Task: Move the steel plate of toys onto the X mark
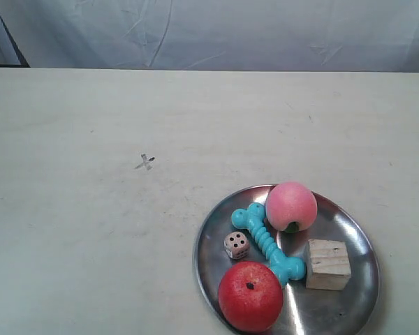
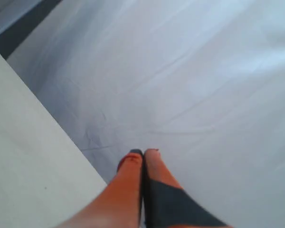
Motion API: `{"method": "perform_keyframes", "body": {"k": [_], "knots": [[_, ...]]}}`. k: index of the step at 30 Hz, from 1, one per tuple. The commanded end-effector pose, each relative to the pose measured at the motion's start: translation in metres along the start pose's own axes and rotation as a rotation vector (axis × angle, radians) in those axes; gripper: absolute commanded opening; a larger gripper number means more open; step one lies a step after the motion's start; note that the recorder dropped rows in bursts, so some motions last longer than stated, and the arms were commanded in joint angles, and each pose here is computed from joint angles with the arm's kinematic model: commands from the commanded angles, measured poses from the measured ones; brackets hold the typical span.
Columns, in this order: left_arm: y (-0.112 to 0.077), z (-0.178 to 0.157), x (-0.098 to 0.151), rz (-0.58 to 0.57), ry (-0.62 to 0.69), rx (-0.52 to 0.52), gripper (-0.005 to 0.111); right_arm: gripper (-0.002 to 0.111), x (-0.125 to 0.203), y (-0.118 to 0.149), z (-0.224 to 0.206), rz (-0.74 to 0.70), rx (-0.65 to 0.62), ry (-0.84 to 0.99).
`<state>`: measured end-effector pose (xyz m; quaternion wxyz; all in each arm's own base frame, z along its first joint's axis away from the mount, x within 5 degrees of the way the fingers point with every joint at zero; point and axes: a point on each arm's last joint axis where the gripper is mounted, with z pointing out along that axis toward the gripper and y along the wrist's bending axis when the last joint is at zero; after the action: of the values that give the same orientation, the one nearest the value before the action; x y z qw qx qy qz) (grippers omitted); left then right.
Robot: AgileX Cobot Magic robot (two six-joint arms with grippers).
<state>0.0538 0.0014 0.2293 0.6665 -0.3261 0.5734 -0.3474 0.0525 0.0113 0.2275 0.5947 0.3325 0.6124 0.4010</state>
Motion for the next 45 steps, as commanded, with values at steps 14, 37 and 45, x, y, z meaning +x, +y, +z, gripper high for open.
{"method": "perform_keyframes", "body": {"k": [14, 37, 45], "knots": [[-0.064, -0.011, -0.03, 0.541, -0.054, 0.197, 0.0, 0.0, -0.013, 0.021, -0.005, -0.115, -0.079, -0.079], [-0.095, 0.125, 0.083, 0.475, 1.114, 0.412, 0.0, 0.0, -0.019, 0.011, 0.138, -0.599, 0.525, 0.883], [-0.042, 0.165, 0.142, 0.39, 1.414, 0.175, 0.0, 0.005, -0.015, -0.013, 0.132, -0.653, 0.629, 0.93]]}}
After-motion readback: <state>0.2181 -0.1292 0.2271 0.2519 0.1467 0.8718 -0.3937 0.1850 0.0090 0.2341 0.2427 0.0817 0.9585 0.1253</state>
